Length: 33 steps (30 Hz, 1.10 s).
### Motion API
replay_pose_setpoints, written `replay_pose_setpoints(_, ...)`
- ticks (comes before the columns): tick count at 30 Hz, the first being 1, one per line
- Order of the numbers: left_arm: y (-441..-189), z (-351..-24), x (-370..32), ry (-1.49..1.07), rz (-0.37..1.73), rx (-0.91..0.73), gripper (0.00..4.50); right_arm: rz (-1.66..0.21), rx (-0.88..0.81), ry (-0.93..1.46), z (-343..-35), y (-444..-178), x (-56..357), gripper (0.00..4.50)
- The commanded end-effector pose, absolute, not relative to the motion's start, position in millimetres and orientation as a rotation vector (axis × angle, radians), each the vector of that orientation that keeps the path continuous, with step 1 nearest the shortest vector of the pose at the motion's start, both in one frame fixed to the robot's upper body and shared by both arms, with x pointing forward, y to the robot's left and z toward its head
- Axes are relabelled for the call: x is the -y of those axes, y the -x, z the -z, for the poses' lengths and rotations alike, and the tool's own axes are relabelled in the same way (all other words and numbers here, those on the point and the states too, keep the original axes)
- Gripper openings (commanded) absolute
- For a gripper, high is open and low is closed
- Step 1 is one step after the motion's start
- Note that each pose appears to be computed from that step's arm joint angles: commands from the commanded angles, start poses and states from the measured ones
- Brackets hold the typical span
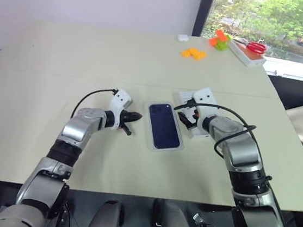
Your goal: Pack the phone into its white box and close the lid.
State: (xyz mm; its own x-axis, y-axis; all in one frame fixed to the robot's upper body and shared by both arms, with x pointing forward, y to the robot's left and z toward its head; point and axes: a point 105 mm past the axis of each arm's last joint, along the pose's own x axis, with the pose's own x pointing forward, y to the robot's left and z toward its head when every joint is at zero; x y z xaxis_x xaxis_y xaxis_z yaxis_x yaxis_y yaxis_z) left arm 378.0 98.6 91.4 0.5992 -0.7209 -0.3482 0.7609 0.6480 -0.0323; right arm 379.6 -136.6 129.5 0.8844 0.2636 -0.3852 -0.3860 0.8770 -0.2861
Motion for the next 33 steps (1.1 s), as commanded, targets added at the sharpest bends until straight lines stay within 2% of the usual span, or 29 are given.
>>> replay_pose_setpoints(1, -386, -81, -103, -0.126, 0.791, -0.385, 0.07, -0.348, -0.284, 0.388, -142, -380, 135, 4.5)
replay_pose_setpoints(14, -395, -83, -80, -0.13, 0.806, -0.349, 0.07, -0.329, -0.286, 0.416, -141, -382, 140, 4.5)
replay_pose_setpoints(24, -379, -86, -50, -0.091, 0.938, -0.364, 0.07, -0.308, -0.28, 0.424, -143, -387, 146, 4.5)
replay_pose_setpoints(33, -379, -93, -62, -0.096, 0.907, -0.344, 0.07, -0.313, -0.289, 0.443, -139, -385, 147, 4.5)
